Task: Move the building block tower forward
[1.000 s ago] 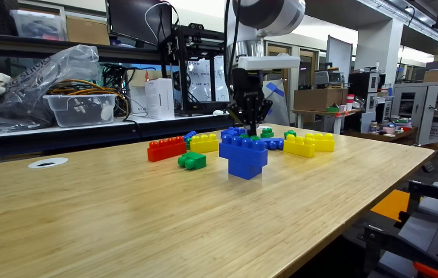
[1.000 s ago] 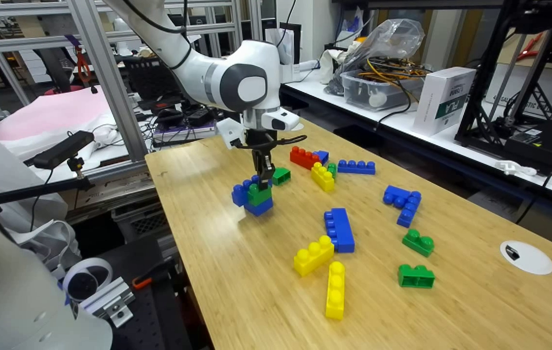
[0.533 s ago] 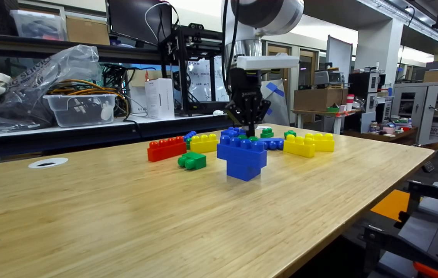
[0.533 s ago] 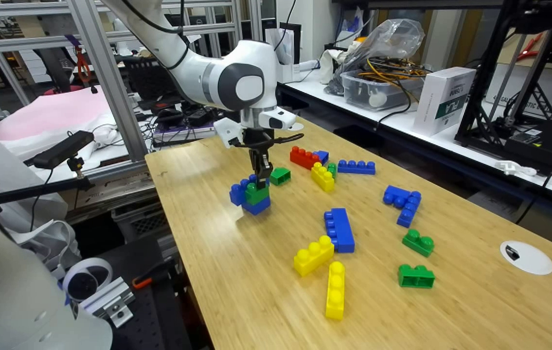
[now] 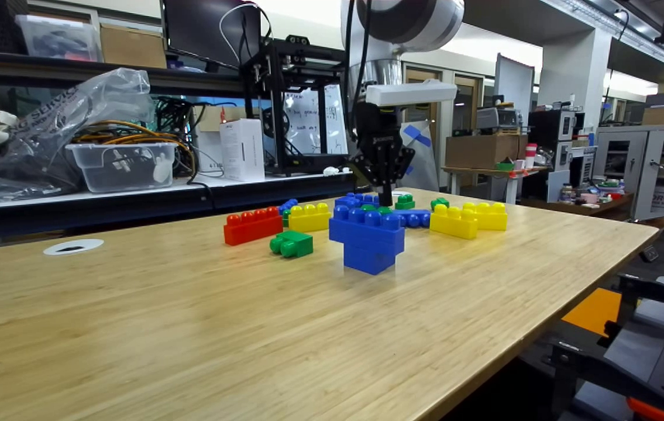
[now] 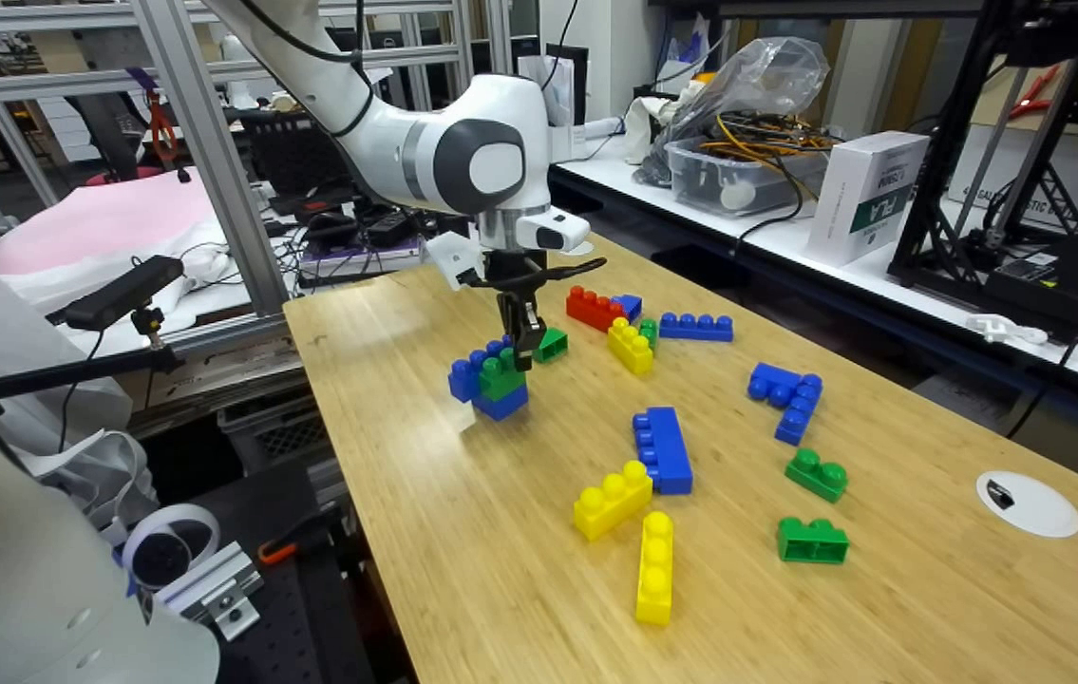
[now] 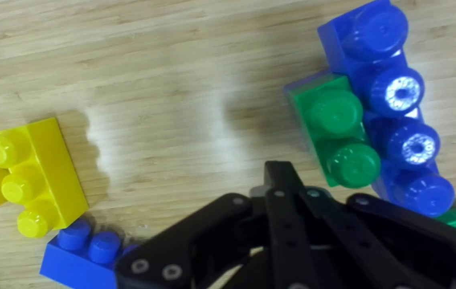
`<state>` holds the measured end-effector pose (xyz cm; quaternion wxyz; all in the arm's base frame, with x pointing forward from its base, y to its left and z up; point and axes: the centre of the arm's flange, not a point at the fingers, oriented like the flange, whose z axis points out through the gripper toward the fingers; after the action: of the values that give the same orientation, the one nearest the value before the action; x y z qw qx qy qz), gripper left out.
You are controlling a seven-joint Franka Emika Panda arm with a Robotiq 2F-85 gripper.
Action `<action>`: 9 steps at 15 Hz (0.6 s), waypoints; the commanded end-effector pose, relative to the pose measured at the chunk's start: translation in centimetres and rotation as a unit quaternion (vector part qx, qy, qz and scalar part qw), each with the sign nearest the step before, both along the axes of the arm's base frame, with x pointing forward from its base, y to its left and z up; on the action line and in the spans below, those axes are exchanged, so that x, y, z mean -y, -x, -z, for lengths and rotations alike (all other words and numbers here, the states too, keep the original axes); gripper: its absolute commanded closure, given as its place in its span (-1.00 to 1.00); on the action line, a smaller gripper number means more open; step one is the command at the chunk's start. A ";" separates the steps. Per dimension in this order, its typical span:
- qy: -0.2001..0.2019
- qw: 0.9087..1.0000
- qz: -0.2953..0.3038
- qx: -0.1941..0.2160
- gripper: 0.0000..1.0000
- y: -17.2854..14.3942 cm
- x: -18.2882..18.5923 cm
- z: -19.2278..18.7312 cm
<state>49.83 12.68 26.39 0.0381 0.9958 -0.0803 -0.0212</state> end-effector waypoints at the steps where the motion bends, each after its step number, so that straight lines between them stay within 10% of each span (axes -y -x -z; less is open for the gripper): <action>1: 0.003 1.000 0.019 0.009 1.00 -0.2 1.9 -1.6; 2: 0.001 1.000 0.028 0.012 1.00 -0.5 2.6 -2.3; 3: 0.001 0.999 0.036 0.020 0.48 -0.8 3.2 -3.1; 9: -0.006 0.997 0.059 0.059 -0.21 -1.2 5.4 -8.0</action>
<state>51.51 7.56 32.71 0.0247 0.9901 -0.1336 0.0358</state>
